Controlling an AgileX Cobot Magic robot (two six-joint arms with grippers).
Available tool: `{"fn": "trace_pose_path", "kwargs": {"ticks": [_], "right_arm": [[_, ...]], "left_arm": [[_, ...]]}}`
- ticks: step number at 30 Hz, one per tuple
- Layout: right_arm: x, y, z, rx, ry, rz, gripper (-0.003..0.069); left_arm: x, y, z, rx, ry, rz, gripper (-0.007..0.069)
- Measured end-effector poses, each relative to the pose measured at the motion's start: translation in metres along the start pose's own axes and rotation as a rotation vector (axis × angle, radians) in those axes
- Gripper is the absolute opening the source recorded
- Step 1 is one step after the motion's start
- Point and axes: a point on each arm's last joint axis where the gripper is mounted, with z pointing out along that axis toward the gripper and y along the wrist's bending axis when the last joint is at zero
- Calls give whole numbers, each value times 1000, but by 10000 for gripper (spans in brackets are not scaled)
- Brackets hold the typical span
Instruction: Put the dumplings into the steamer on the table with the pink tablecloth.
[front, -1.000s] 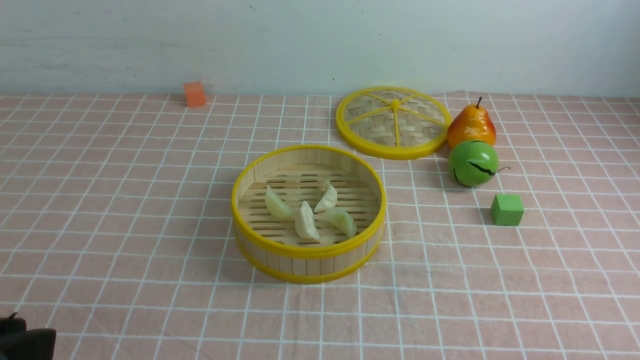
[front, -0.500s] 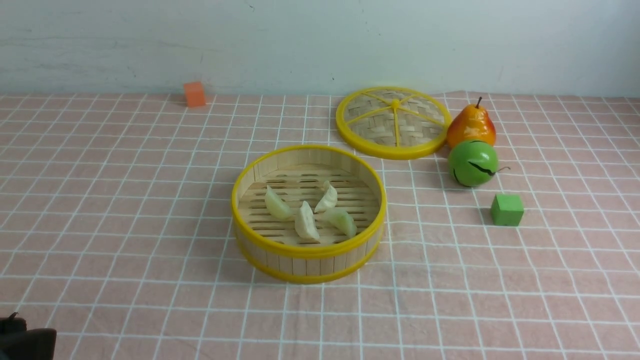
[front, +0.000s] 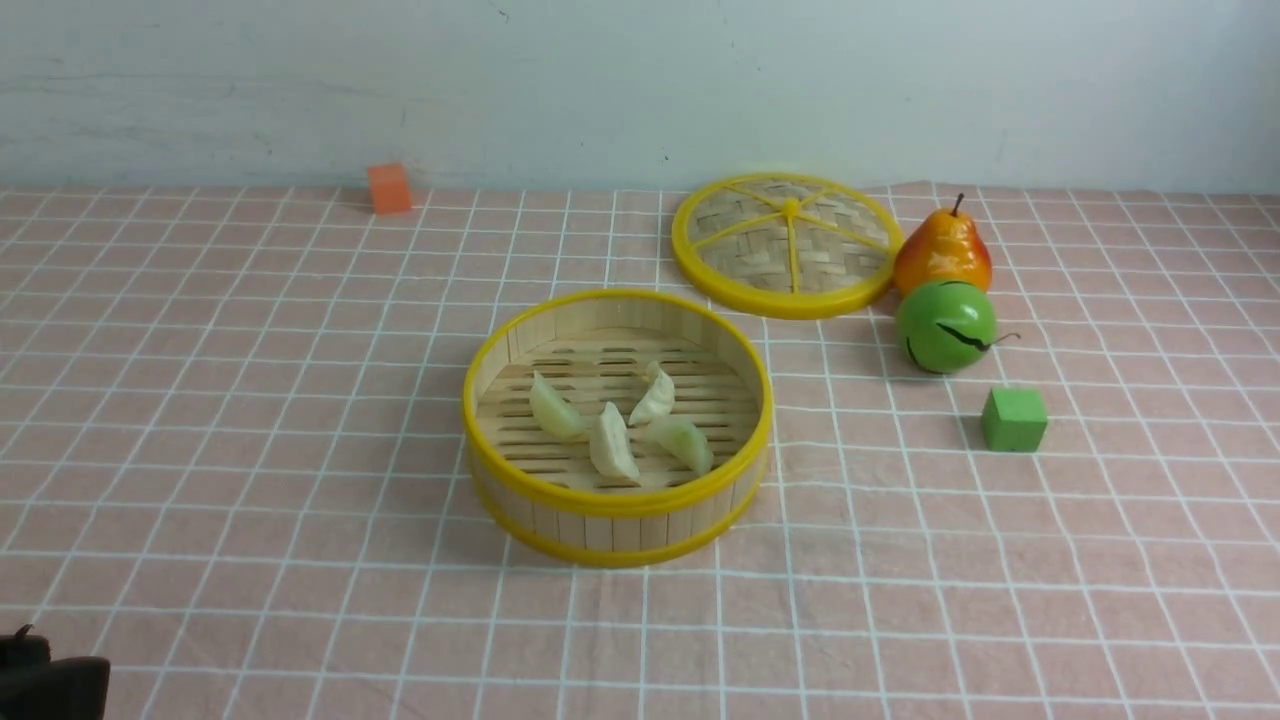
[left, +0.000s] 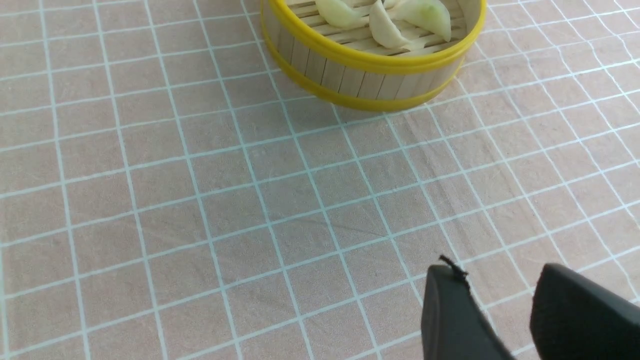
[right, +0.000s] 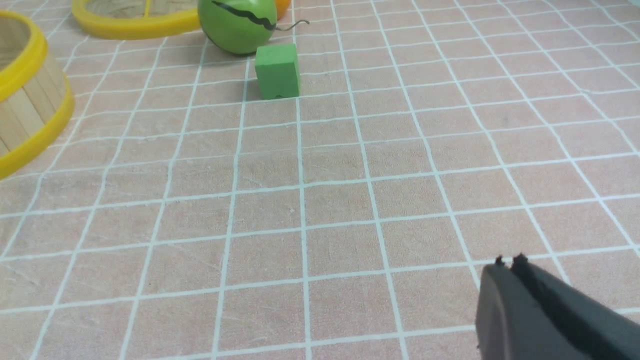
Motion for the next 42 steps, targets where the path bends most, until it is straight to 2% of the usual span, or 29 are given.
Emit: {"fn": "trace_pose_path", "kwargs": {"ticks": [3, 10, 11, 13, 17, 24, 29, 31, 37, 42], "right_arm": [[0, 0, 0, 0, 0, 0, 8], [0, 0, 0, 0, -1, 0, 17], [0, 0, 0, 0, -1, 0, 17], [0, 0, 0, 0, -1, 0, 21], [0, 0, 0, 0, -1, -1, 25], [0, 0, 0, 0, -1, -1, 34], [0, 0, 0, 0, -1, -1, 41], [0, 0, 0, 0, -1, -1, 43], [0, 0, 0, 0, -1, -1, 47], [0, 0, 0, 0, -1, -1, 56]], "left_arm": [[0, 1, -2, 13, -91, 7, 237], [10, 7, -3, 32, -636, 58, 237], [13, 8, -1, 22, -642, 57, 237], [29, 16, 3, -21, -803, 4, 237], [55, 29, 13, -132, -887, -74, 237], [81, 42, 21, -351, -891, -69, 237], [87, 45, 22, -403, -849, -135, 206], [94, 48, 29, -421, -777, -176, 152], [122, 58, 53, -468, -605, -164, 13], [130, 59, 58, -470, -542, -209, -13]]}}
